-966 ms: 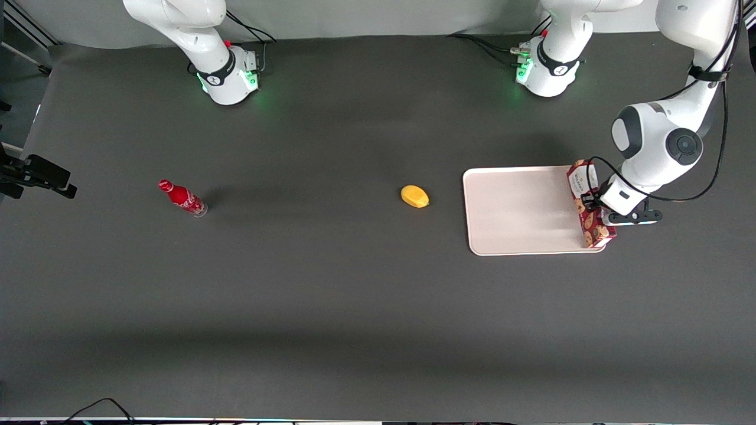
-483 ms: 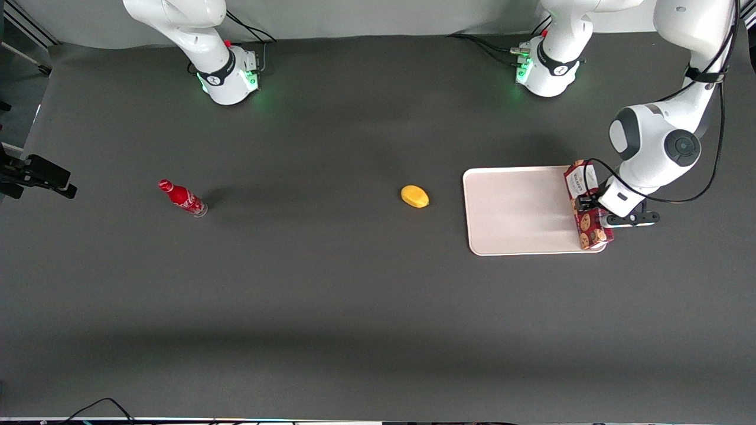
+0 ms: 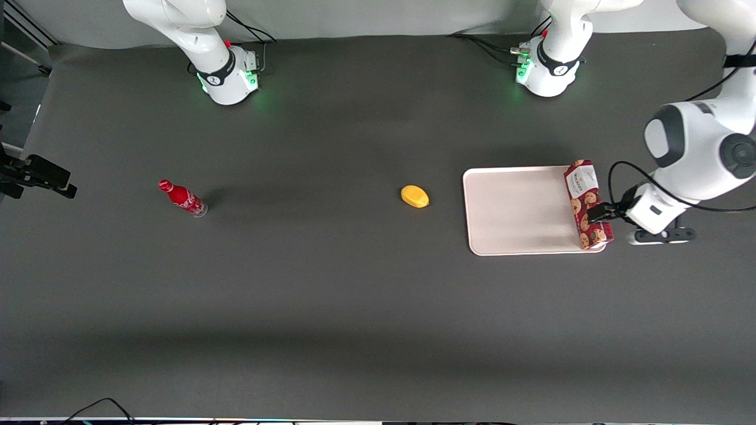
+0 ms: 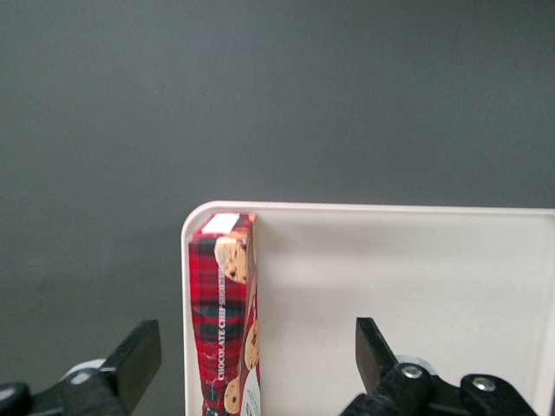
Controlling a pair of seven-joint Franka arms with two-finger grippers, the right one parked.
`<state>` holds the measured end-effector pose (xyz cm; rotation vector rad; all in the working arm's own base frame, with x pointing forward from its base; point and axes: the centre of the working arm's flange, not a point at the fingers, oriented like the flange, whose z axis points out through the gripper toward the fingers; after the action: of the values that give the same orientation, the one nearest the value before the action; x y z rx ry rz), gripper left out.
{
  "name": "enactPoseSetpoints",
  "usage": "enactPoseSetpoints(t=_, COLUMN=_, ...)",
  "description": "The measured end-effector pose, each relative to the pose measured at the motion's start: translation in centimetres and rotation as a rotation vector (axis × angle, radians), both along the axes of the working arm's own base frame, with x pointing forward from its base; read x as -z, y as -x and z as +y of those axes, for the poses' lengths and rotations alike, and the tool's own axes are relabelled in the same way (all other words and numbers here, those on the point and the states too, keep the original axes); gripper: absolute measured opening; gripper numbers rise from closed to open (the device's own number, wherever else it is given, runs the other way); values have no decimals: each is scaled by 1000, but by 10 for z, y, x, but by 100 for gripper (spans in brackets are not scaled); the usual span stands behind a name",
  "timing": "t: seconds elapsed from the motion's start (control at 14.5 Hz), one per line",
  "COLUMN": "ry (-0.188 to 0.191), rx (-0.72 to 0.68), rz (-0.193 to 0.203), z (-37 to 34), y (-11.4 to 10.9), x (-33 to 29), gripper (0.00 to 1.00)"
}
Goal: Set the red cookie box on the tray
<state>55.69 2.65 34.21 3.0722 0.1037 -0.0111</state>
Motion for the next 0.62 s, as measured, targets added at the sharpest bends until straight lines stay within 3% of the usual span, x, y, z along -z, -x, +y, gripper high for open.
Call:
enactPoseSetpoints(t=0.14, ry=2, rx=0, rz=-36, z=0, y=-12, x=-39, gripper=100)
enactPoseSetpoints(t=0.28, ry=9, rx=12, rz=-19, z=-2, y=-18, x=-88, gripper=100)
enactPoseSetpoints(t=0.48, ry=-41, rx=35, rz=19, z=-2, y=-20, x=-170, gripper=100)
enactPoseSetpoints(t=0.62, ry=-57, rx=45, rz=13, z=-10, y=-16, x=-216, gripper=100)
